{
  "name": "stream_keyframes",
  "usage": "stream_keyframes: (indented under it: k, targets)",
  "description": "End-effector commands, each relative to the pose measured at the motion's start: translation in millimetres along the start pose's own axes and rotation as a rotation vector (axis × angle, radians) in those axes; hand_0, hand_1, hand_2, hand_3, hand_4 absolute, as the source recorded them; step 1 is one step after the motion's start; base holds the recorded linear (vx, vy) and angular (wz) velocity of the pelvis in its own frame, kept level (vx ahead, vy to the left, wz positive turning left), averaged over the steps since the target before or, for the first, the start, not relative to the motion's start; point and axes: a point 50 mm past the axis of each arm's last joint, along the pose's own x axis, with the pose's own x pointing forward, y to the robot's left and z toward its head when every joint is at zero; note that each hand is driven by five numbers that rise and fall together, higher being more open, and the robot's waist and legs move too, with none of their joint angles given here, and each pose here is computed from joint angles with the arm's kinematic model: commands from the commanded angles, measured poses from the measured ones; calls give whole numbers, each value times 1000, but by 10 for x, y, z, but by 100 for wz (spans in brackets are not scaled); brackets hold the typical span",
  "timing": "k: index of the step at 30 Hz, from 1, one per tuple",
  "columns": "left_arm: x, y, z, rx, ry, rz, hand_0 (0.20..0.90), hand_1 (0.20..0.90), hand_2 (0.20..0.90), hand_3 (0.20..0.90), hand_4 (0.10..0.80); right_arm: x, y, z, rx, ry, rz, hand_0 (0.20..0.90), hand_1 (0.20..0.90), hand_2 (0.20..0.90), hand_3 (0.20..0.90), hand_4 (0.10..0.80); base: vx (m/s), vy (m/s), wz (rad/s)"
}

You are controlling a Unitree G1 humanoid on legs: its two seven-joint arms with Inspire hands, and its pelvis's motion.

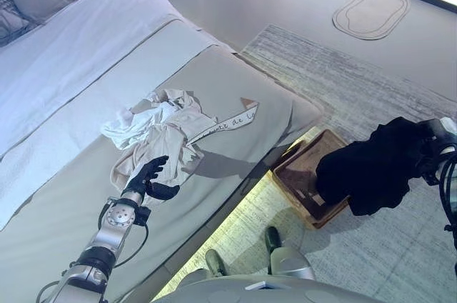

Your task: Pick up the clothes from the bed and place them into the basket

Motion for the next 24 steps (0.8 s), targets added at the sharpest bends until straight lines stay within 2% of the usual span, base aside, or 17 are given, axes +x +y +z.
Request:
stream_keyframes:
  k: [1, 9, 10, 11, 24]
  targets:
    - [86, 226, 376, 31, -153, 59, 900, 900, 900, 900, 800, 61, -451, 545, -4, -200, -186, 300, 300, 300, 200, 100, -13, -1, 5]
    - [67, 166, 320, 14, -150, 58, 900, 900, 900, 900, 800, 78, -269, 610, -27, -210, -137, 300, 300, 300, 200, 100, 8, 6, 4]
    - [65, 162, 317, 14, -149, 57, 900, 900, 900, 900, 800, 78, -246, 606, -32, -208, -130, 552, 552, 552, 494, 394, 30, -2, 5]
    - [64, 159, 314, 16, -148, 55, 900, 900, 900, 900, 800, 78, -228, 589, -33, -202, -125, 900, 900, 900, 900, 800, 21, -10, 4]
    - [46, 140, 299, 11, -149, 63, 900, 900, 900, 900, 800, 53, 155, 300, -2, -89, -30, 900, 900, 900, 900, 800, 7, -9, 3]
